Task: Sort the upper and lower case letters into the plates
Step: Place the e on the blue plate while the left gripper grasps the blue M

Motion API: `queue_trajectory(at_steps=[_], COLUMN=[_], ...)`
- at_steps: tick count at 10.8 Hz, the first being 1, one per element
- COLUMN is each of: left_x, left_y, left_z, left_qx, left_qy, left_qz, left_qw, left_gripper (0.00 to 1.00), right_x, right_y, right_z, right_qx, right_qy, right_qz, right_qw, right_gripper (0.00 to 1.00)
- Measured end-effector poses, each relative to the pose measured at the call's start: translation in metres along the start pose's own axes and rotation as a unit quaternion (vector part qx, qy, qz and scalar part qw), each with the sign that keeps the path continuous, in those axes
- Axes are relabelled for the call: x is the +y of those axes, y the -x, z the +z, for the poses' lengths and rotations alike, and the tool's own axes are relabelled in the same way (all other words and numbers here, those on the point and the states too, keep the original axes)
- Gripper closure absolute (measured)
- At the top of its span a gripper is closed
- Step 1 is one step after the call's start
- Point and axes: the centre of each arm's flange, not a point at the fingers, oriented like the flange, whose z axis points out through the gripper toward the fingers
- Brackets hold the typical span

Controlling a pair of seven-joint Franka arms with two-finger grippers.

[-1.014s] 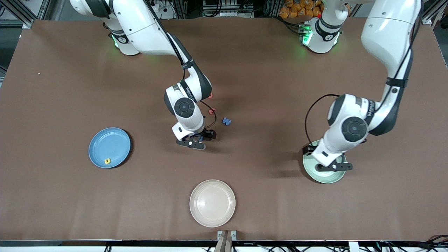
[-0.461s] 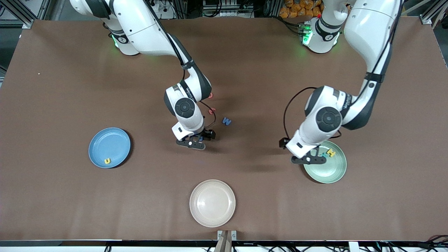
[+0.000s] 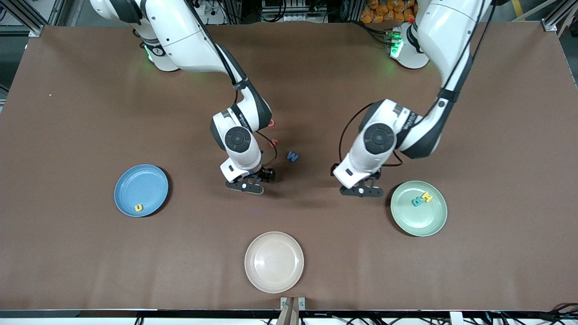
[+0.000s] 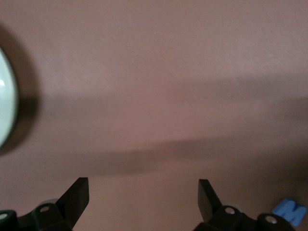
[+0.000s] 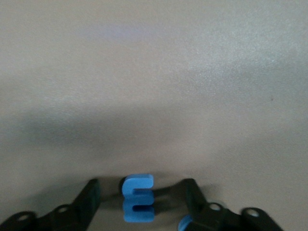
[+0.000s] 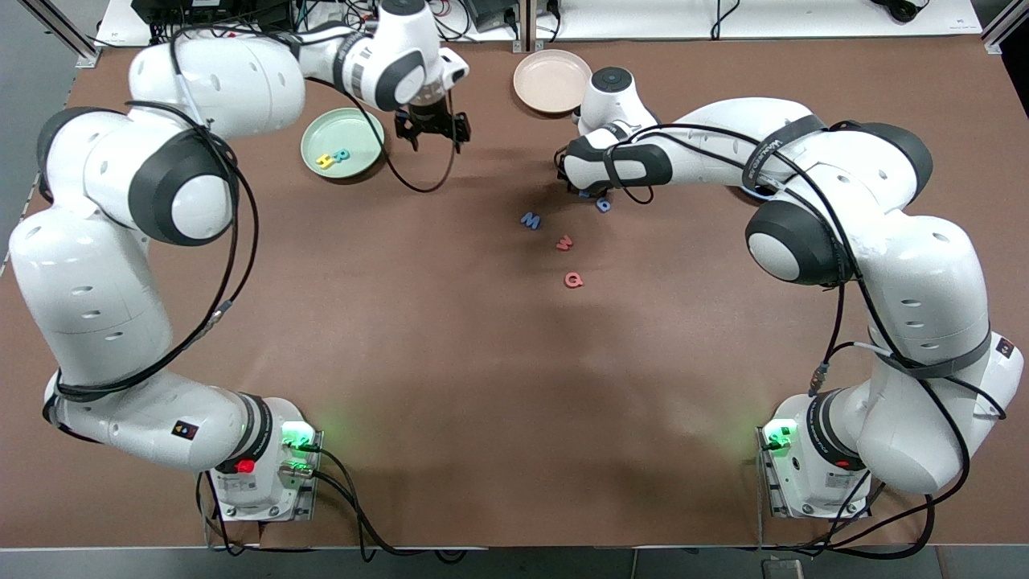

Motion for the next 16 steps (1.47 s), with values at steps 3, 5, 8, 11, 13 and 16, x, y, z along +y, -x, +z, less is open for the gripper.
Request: queue_trajectory(at_steps=[3,5,8,11,13,16], left_x=[0.044,0.067,0.101,0.116,0.132,0.155], left_y=[0.028,0.043,0.059,0.063,0.073,0.088], left_z=[0.017,0.03,0.051,0.063,0.075,0.09], left_qx=[-0.011,-0.016,-0.022,-0.033,-0.034,-0.037], left_qy=[-0.007,-0.012,-0.014,0.01,0.017,0.018], left_qz=[-0.058,-0.107,-0.168,-0.248,-0.284,-0.315], left_qw=[0.998,0.994,0.985,0.968,0.958,0.948], left_gripper=[0.0,0.0,0.0,0.0,0.0,0.0], right_x=[0.0,0.0,0.017,0.11,0.204,0.296], right_y=[-0.001,-0.001,-0.022,-0.095,-0.144,-0.174], right_z=[-0.006,-0.007,-0.019,-0.059,-0.078,-0.082], right_qx=[0.001,0.001,-0.003,-0.035,-0.047,-0.048], right_qy=[0.0,0.0,0.011,0.028,0.051,0.098], right_qz=[-0.001,-0.001,0.014,0.03,0.022,-0.031], right_qw=[1.0,1.0,1.0,0.999,0.997,0.994], right_gripper=[0.7,0.73,0.73,0.73,0.73,0.73])
